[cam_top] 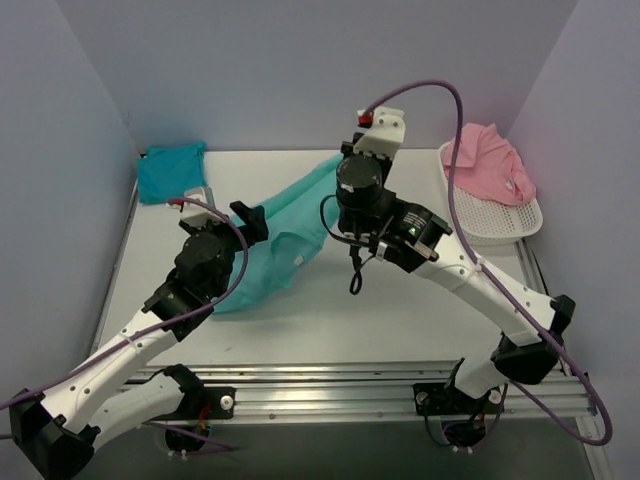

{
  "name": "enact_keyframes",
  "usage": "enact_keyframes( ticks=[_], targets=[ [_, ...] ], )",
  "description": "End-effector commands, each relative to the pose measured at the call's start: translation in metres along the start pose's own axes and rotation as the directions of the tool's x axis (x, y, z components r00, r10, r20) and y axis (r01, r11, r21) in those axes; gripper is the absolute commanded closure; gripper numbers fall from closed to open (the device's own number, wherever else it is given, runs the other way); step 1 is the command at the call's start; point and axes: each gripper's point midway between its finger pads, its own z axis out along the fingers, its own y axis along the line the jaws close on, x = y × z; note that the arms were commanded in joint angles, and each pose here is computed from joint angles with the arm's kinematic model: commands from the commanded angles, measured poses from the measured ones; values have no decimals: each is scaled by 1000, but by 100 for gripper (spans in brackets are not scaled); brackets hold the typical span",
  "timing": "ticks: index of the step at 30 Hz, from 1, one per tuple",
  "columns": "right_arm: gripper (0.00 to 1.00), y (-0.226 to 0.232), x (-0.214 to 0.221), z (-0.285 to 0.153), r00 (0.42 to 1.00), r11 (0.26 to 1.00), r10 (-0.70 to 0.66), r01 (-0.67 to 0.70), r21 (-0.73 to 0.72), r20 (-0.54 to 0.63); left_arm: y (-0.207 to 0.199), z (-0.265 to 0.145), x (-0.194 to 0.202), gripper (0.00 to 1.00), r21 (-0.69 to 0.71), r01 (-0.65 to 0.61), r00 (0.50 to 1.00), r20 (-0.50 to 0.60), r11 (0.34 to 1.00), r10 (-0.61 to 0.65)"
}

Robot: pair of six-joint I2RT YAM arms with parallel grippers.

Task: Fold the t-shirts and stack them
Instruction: Grab the tshirt from the pile

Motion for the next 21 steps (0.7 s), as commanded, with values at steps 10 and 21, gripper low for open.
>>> enact_keyframes(
  ticks=[10,21],
  targets=[
    [100,-160,117,-33,988,939,126,-88,332,-93,25,69,49,6,-186,-181,979,-125,966,160],
    [100,-151,243,-49,920,979,103,-28,200,-377,-11,177,109,6,-31,-263,925,-293,964,243]
  ],
)
